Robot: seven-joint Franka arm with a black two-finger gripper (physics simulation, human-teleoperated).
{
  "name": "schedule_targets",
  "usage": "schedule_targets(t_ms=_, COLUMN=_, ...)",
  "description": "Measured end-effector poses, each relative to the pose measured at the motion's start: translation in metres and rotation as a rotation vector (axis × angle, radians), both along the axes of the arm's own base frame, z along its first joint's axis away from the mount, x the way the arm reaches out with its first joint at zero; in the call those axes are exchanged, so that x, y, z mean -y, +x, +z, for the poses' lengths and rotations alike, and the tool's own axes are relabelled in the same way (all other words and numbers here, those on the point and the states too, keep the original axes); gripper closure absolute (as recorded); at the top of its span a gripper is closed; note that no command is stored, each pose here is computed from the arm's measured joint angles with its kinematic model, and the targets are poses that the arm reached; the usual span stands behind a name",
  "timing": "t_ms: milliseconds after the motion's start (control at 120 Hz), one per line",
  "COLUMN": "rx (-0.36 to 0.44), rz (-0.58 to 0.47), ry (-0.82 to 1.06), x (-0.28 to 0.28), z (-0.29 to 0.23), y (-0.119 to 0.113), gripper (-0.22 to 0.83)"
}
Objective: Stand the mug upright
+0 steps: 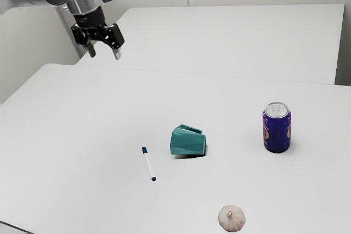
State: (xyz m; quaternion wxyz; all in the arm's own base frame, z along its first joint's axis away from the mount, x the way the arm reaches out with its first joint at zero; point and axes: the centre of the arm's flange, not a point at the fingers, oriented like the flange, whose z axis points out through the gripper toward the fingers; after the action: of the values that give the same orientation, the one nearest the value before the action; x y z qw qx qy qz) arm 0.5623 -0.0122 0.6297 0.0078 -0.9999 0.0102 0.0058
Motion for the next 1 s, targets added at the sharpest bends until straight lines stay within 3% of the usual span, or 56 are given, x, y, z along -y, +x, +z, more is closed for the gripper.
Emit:
schedule_targets(t_ms=308, rx=-0.023, rz=-0.012, ry=-0.009, x=0.008, z=0.001, y=-0.01, gripper=0.0)
schedule_targets(t_ms=433, rx=-0.068, rz=0.003, ry=-0.055, x=0.006, z=-0.014, y=-0.017, gripper=0.0)
schedule_targets(t_ms=667, rx=-0.154, rz=0.049, ry=-0.245, x=0.008, z=-0.086, y=-0.027, gripper=0.0)
schedule_targets(t_ms=1000, rx=-0.08, rz=0.07, ry=-0.533, x=0.007, z=-0.191, y=-0.027, gripper=0.0)
